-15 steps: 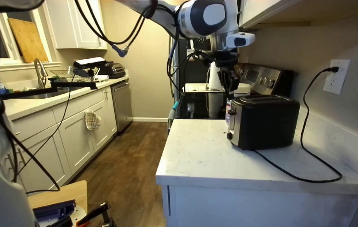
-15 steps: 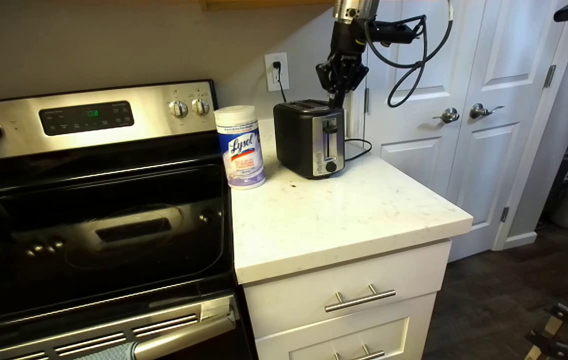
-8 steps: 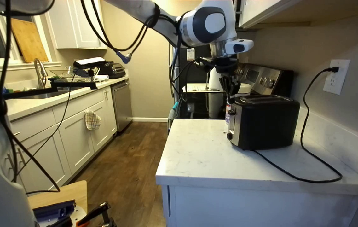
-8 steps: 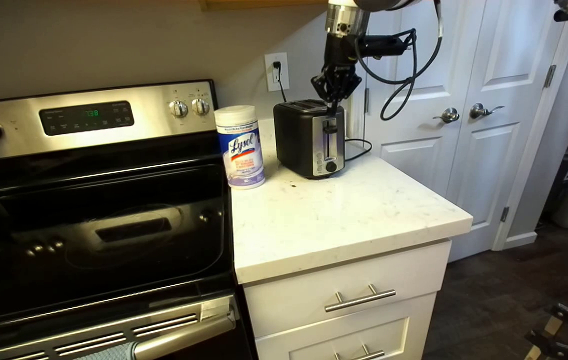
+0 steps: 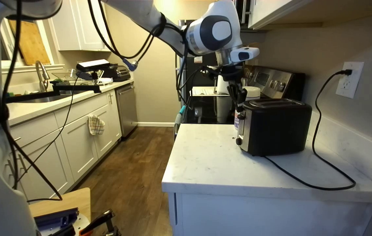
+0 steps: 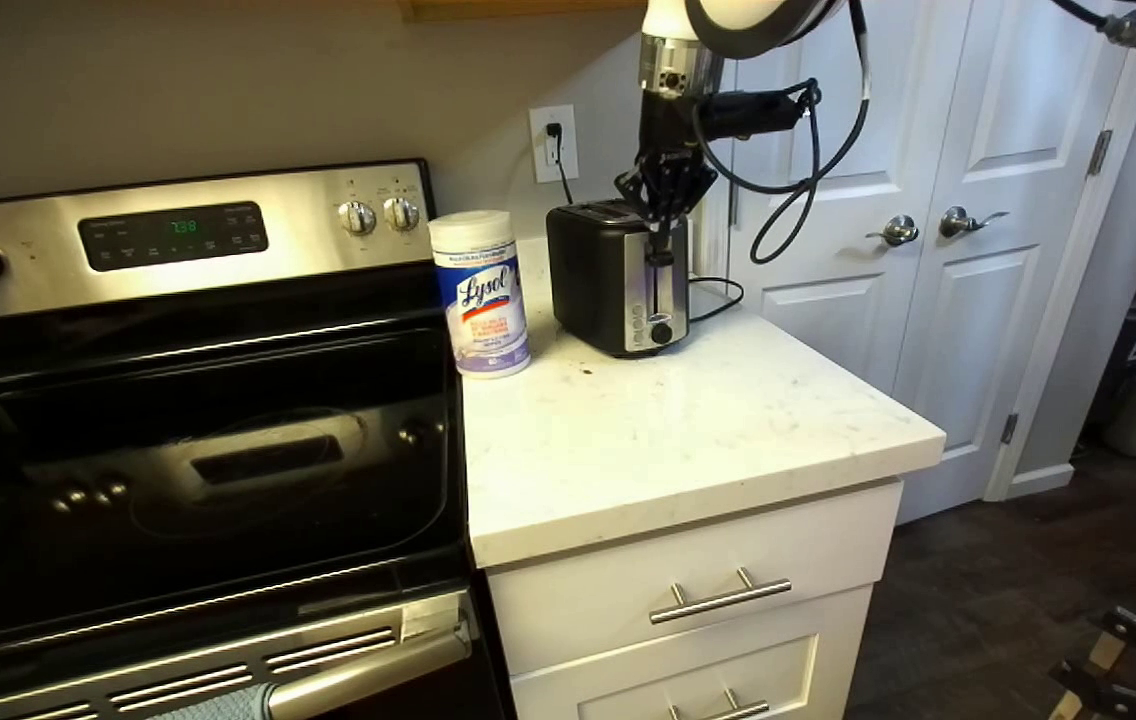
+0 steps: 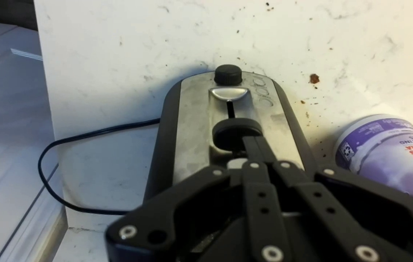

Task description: Push the lever of the toaster down

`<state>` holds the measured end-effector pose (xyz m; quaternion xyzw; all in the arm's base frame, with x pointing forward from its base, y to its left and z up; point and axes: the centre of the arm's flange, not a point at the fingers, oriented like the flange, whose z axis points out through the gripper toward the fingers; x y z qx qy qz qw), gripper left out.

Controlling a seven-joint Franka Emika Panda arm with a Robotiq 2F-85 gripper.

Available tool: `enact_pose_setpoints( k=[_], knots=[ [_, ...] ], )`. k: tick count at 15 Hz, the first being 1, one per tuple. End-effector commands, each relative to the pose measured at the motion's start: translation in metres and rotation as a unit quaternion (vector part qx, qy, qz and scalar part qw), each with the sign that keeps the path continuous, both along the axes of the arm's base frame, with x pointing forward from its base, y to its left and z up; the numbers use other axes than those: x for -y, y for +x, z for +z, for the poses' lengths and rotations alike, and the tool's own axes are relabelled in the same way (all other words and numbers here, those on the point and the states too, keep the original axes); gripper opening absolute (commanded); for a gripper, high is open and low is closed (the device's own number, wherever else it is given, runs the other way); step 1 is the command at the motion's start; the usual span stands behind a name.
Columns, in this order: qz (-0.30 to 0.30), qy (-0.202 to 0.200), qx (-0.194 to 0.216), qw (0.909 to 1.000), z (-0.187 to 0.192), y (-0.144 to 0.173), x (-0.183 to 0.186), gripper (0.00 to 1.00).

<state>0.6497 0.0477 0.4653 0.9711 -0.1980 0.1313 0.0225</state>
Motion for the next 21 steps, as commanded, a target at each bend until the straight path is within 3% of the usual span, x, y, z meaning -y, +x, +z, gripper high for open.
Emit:
enact_pose_setpoints(
  k=[1,11,21],
  knots=[
    [-0.015,-0.011,0.015,0.9997,-0.013,0.002,-0.002,0.0],
    [-0.058,-0.034,0.033,0.9972,-0.035,-0.001,-0.006,0.0],
    [-0.058,-0.049,0.03,0.9966,-0.061,-0.008,-0.001,0.0]
  ],
)
